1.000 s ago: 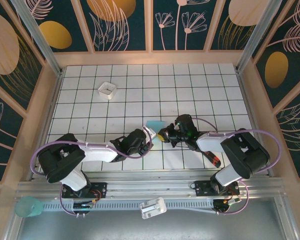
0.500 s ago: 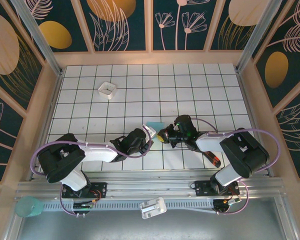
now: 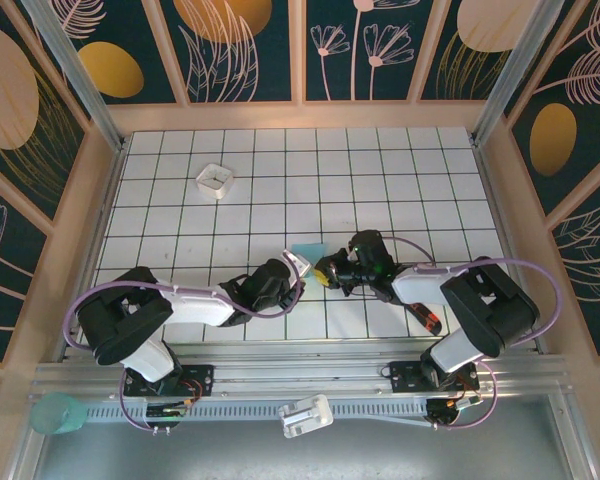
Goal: Fold a paper plane with a square sheet of paper (pick it up from the middle)
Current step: Fold the wing for the fifth time at the center of the table.
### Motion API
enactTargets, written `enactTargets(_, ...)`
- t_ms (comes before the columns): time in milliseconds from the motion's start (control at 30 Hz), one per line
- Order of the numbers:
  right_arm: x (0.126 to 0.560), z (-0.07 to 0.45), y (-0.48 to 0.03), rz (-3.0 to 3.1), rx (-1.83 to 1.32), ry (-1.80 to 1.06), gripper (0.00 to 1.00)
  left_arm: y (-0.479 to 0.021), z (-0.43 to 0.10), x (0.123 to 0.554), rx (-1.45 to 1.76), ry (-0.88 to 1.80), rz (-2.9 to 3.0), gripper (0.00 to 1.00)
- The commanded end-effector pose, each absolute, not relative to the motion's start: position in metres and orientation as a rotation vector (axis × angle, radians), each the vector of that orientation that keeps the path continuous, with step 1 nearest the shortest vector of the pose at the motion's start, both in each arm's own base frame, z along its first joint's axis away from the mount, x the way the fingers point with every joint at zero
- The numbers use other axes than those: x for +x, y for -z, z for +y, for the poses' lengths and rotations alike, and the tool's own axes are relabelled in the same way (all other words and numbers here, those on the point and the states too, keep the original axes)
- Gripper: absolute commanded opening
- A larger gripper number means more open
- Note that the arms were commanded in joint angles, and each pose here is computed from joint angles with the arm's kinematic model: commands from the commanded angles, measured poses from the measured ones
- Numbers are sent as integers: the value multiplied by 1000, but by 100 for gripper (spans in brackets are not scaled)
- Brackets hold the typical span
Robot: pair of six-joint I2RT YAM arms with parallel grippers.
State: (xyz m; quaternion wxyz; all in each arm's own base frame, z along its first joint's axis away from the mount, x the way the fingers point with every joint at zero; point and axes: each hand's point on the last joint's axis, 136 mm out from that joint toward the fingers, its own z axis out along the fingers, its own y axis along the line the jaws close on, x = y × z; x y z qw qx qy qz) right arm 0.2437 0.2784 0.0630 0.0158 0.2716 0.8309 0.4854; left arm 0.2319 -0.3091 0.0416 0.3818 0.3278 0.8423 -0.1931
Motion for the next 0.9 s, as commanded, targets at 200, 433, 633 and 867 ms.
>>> enactTargets(200, 265, 239, -95, 2488, 606, -1252, 27, -51, -319, 218, 784, 680, 2118, 0)
enactTargets(433, 263, 220, -82, 2571, 501, -1028, 33, -50, -319, 218, 792, 670, 2117, 0)
enactTargets(633, 269, 232, -72, 2575, 500, -1092, 43, -48, -321, 217, 814, 673, 2123, 0)
enactTargets(867, 278, 250, -62, 2606, 463, -1162, 45, -47, -320, 216, 830, 670, 2123, 0)
